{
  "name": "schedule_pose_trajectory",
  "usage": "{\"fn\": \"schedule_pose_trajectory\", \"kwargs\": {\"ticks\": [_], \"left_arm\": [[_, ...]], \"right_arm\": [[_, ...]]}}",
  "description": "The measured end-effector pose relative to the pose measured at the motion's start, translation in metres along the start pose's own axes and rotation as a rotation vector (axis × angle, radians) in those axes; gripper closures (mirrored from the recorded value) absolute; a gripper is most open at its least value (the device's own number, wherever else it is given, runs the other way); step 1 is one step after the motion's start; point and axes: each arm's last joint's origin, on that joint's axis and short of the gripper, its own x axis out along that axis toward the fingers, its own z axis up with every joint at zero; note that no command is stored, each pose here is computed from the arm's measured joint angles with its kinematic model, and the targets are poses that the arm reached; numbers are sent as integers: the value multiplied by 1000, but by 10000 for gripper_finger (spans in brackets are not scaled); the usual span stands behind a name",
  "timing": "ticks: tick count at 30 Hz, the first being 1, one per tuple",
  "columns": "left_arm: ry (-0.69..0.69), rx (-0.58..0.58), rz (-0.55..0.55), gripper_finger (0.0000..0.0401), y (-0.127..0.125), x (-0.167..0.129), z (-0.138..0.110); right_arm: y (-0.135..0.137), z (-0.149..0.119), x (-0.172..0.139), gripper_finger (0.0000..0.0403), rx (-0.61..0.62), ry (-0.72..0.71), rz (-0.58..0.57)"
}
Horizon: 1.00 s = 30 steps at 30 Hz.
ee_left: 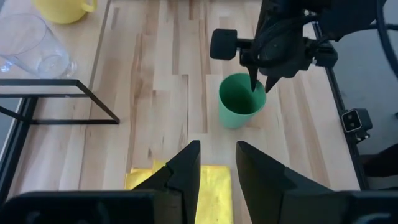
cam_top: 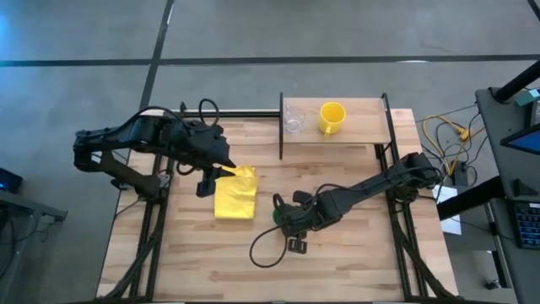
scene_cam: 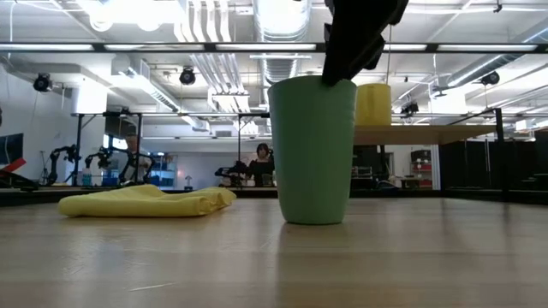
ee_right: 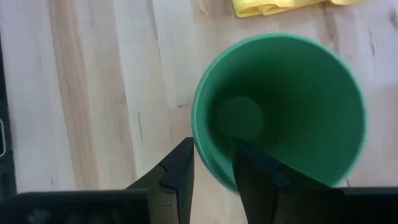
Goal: Stack small to large cups/mugs on shelf
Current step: Put the green cup on the shelf
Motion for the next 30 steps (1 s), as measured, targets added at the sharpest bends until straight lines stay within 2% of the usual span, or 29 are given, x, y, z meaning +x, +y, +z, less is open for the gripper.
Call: {"fn": "schedule_pose_trajectory", "kwargs": {"ticks": [6,11,14,17,21,23,24,27,30], "left_arm": [[-7,1,0,312,0,-1,0],[-12,1,-1,312,0,-1,1],[-12,1,-1,312,0,-1,1],[-12,0,0,312,0,-1,1],[-12,0,1,312,0,-1,1],[-12,0,3,312,0,-1,1],[-12,0,6,312,0,-1,1],[-11,0,20,312,1,-1,1],[-11,0,21,312,1,0,1]], "right_arm": [[-3,-7,10,318,-2,11,-17],[-8,-10,14,377,3,30,-31],[-9,-7,6,390,7,41,-38],[-11,-1,-15,393,16,80,-69],[-19,2,-61,393,19,201,-219],[-28,2,-87,393,71,246,-316],[-32,4,-97,393,118,239,-346],[-46,12,-124,394,207,91,-292],[-70,9,-147,394,330,55,-358]]}}
